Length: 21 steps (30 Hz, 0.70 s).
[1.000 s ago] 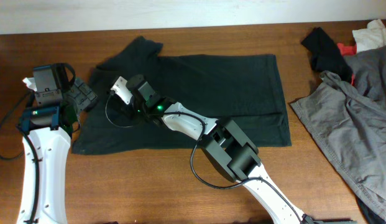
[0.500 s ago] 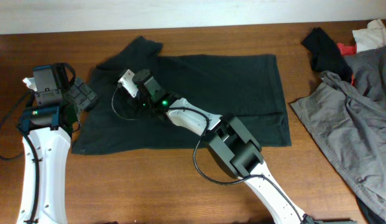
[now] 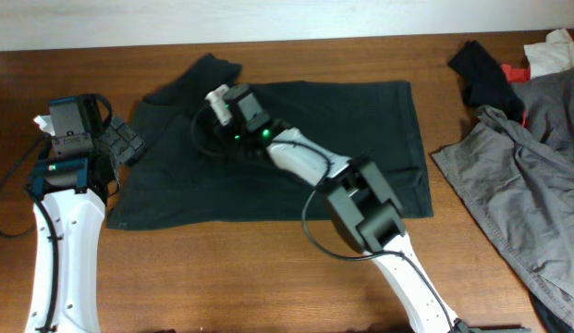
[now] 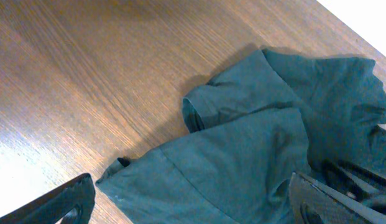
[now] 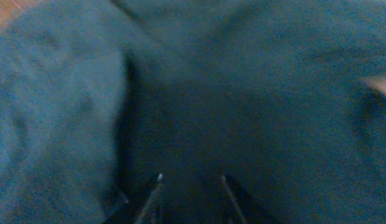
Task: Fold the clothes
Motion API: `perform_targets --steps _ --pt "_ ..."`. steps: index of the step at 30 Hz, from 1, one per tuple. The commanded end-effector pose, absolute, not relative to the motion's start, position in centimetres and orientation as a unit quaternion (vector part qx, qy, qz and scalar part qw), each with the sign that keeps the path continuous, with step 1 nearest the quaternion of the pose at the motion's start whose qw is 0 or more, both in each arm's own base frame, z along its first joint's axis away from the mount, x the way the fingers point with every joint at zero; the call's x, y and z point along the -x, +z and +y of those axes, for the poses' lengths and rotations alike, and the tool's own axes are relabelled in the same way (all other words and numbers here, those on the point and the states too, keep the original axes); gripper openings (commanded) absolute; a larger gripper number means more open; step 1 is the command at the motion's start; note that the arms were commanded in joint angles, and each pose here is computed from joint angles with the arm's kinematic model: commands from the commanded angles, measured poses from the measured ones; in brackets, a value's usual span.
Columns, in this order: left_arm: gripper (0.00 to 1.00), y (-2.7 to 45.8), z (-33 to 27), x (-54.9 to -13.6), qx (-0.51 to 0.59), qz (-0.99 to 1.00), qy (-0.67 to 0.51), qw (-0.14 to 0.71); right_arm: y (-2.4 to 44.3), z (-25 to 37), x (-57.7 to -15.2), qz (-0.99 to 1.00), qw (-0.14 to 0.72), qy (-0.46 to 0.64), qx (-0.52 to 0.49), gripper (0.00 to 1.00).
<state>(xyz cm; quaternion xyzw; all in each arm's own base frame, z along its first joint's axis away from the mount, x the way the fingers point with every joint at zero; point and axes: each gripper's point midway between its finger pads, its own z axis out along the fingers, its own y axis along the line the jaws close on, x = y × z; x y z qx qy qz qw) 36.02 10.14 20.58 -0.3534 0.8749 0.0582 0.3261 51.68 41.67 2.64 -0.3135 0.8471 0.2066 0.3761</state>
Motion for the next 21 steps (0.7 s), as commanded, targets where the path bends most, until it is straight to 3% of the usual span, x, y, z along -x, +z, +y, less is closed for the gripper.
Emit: perform_targets --steps 1,10,21 --pt "0.99 21.3 10.5 -36.1 0.356 0.870 0.063 0.335 10.0 40.4 -52.0 0.843 0.389 0.228 0.292 0.38" --pt "0.99 21.3 10.5 -36.1 0.356 0.870 0.063 0.335 4.5 39.4 -47.5 0.890 0.268 0.211 0.303 0.41" --pt "0.99 21.3 10.5 -36.1 0.356 0.870 0.063 0.335 3.8 41.7 -46.9 0.880 0.279 0.222 0.313 0.42"
